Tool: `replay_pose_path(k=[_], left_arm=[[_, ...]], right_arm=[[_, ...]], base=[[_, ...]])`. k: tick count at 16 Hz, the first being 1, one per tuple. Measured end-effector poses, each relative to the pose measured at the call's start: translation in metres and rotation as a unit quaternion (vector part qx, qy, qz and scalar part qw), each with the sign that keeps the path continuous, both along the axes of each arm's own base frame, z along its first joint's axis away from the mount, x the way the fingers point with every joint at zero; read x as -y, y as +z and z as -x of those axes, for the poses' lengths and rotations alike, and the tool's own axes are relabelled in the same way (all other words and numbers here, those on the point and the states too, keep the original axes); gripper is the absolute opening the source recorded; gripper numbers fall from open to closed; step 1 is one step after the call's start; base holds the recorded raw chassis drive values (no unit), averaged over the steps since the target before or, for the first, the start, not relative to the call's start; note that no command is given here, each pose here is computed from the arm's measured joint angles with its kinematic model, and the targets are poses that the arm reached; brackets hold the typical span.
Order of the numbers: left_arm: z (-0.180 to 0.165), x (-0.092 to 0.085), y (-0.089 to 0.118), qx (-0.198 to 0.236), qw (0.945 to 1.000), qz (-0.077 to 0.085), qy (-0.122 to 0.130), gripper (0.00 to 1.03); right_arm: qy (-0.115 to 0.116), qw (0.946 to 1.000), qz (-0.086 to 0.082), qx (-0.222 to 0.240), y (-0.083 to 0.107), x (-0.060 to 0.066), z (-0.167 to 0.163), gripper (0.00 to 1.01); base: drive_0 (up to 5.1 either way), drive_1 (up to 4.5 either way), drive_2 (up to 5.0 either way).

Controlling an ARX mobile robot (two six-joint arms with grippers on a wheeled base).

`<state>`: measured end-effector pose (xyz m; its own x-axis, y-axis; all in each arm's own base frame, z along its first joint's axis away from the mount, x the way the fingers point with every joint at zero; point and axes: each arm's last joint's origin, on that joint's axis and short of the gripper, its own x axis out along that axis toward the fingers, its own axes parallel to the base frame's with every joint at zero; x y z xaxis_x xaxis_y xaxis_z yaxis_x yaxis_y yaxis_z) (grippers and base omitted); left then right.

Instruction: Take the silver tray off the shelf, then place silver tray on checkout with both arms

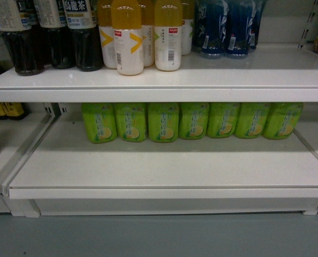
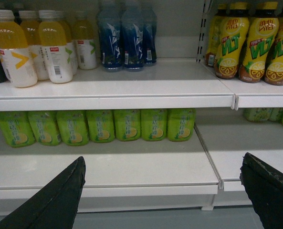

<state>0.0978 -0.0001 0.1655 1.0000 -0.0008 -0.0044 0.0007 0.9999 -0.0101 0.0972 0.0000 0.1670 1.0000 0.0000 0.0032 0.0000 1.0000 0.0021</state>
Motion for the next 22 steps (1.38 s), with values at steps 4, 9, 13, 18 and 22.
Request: replay_pose_path(k=[4,9,13,18,22], left_arm=[[0.0,0.0,0.0,0.0,1.0,0.0,0.0,0.98],[0.0,0.0,0.0,0.0,1.0,0.0,0.0,0.98],[0.0,0.0,0.0,0.0,1.0,0.0,0.0,0.98],[0.0,0.0,-0.0004,-0.002,1.0,0.0,0.0,0.98],[0.0,-0.0001,0.0,0.0,1.0,-0.004,0.001,0.98]], right_arm=[[0.0,1.0,0.0,0.0,0.0,0.0,0.0,0.98],[0.0,1.0,0.0,0.0,0.0,0.0,0.0,0.98],[0.0,1.0,0.0,0.0,0.0,0.0,0.0,0.98],[0.0,1.0,0.0,-0.001,-0.0001,0.0,0.0,0.98],[0.001,1.0,0.002,0.0,0.0001,0.0,0.0,0.98]], base=[[0.0,0.0,0.0],[0.0,0.0,0.0],[0.0,0.0,0.0],[0.0,0.0,0.0],[0.0,0.0,0.0]])
